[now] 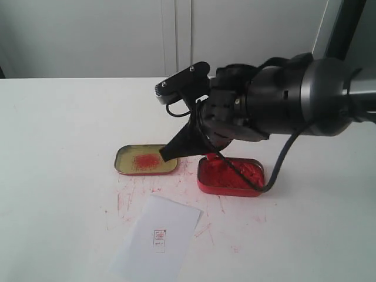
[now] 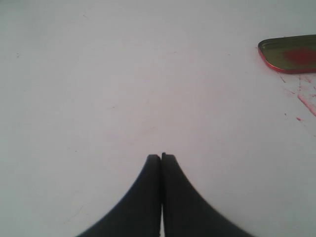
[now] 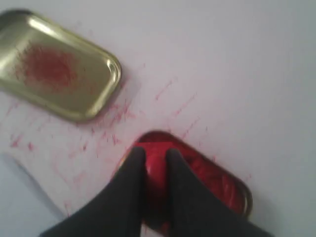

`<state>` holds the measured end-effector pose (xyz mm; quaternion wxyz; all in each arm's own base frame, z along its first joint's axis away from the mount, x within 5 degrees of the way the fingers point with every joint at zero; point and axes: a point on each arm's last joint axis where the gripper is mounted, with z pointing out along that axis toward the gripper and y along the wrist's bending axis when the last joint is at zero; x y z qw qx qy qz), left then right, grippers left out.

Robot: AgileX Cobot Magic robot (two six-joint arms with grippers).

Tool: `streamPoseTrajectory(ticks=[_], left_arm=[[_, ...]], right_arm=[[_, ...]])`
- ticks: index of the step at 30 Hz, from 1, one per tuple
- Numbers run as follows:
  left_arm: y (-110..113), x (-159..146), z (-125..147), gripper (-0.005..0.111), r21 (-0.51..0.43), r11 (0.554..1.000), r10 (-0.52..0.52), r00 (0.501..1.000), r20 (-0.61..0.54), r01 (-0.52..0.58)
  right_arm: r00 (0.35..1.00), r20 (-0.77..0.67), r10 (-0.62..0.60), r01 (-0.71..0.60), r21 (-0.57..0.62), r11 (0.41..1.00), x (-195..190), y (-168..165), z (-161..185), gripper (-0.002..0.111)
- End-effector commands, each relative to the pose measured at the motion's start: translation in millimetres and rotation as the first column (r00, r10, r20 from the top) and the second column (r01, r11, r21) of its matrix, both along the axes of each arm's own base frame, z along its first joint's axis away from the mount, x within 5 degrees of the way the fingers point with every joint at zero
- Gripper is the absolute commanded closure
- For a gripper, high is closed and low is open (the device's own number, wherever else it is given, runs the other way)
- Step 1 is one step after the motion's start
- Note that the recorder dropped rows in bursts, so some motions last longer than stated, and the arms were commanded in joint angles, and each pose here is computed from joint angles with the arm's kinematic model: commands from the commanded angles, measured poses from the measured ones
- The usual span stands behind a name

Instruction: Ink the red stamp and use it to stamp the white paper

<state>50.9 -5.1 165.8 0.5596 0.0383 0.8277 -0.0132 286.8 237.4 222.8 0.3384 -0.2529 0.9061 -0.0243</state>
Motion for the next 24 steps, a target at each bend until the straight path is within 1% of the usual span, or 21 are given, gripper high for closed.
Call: streamPoseTrajectory(ticks=[1,3,5,8,13,17,24], left_arm=[[0,0,-1,0.107,-0.002,1.000,0.003,1.000,0.000,-0.003],[0,0,-1,0.107,-0.002,1.000,0.003,1.000,0.000,-0.003],[0,0,-1,0.107,-0.002,1.000,0.003,1.000,0.000,-0.003],[0,0,-1,0.107,-0.002,1.000,0.003,1.000,0.000,-0.003],[0,0,-1,0.107,-0.002,1.000,0.003,1.000,0.000,-0.003],[0,0,-1,0.107,-0.002,1.000,0.003,1.000,0.000,-0.003],[0,0,-1,0.107,-0.002,1.000,0.003,1.000,0.000,-0.003]], right_arm=[[0.976,-0.206,0.065,-0.058,0.041,0.997,-12,6,8,0.108],[0.963,-0.250,0.101,-0.070,0.130,0.989,-14,14,12,0.108],[0.950,-0.282,0.133,-0.065,0.240,0.969,-11,16,15,0.108],[0.923,-0.337,0.185,-0.038,0.399,0.916,-1,15,14,0.108],[0.895,-0.377,0.237,-0.013,0.510,0.860,9,18,2,0.108],[0.876,-0.399,0.272,-0.005,0.555,0.832,12,26,-12,0.108],[0.852,-0.433,0.295,0.075,0.659,0.748,19,42,-36,0.108]])
